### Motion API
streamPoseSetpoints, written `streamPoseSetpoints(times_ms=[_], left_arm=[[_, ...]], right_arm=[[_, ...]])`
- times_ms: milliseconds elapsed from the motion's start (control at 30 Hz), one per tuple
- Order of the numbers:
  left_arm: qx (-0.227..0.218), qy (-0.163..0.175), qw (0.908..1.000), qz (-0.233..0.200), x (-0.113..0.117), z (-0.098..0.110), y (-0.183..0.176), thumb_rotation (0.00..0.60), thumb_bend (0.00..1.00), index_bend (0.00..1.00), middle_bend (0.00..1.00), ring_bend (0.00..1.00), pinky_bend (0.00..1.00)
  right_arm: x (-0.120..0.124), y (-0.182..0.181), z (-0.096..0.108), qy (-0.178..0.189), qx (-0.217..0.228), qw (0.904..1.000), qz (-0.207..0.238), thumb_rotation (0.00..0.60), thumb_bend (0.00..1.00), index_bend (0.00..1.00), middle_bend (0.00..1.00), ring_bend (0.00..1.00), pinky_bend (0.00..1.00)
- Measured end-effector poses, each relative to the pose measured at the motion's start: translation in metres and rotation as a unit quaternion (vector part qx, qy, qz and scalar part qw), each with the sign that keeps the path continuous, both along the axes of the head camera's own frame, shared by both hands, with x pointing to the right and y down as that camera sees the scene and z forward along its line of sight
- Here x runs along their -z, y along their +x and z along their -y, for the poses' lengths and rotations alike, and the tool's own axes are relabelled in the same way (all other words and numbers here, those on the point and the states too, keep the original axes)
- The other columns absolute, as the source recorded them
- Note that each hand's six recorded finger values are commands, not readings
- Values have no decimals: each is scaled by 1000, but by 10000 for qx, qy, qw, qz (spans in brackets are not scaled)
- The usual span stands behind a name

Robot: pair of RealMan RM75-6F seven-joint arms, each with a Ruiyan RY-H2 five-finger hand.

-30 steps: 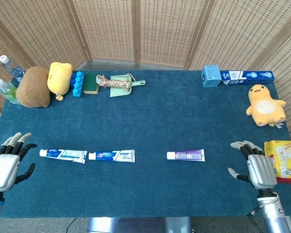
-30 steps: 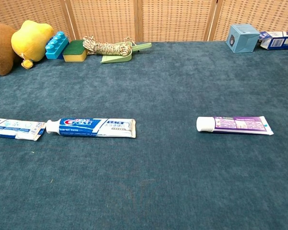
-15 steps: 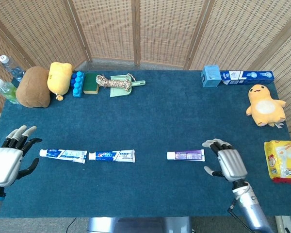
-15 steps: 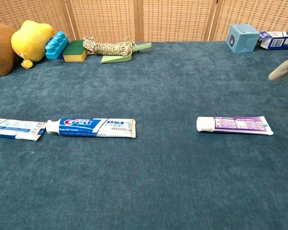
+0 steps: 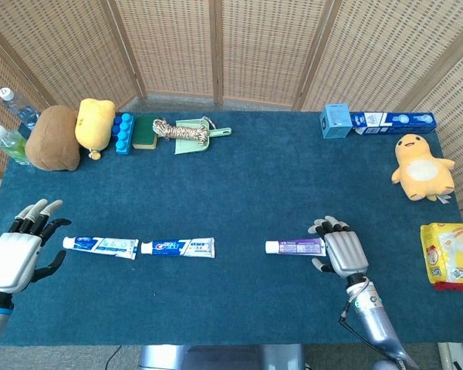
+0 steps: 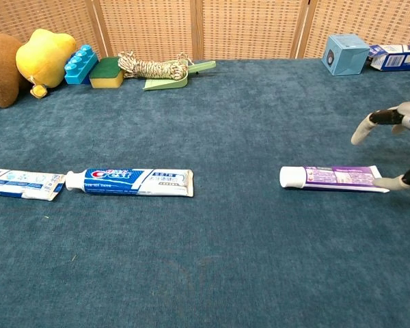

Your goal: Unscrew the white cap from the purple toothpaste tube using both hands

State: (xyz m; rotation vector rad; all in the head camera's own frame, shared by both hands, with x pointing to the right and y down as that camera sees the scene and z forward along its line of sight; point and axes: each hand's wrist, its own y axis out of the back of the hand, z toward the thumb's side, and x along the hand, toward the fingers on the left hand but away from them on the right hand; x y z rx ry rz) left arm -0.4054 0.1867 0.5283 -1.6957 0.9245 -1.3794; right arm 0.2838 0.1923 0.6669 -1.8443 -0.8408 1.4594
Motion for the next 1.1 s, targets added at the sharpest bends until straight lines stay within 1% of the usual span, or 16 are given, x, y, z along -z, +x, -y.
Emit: streamPoseSetpoints(times_ms=[267, 733, 933, 1100], left_arm=[[17, -9, 10000, -17, -1, 0, 0, 600, 342, 260, 95, 44, 86], [141, -13, 9999, -28, -2, -5, -10, 600, 342, 257, 82, 43, 86], [196, 1, 9998, -27, -1, -7, -15, 600, 343, 253, 77, 42, 86], [218, 13, 9998, -29, 0, -8, -16, 600, 342, 250, 69, 34, 86]], right_arm=[[-14, -2, -1, -108, 81, 9998, -121, 600, 241, 320, 243, 133, 232], [-27, -17, 1, -288, 259, 9991, -175, 600, 263, 335, 244, 133, 239], [-30, -21, 3, -350, 292, 9988, -204, 600, 283, 395, 251, 148, 253], [-33, -26, 4, -412, 361, 9983, -224, 600, 303, 485, 260, 165, 281]])
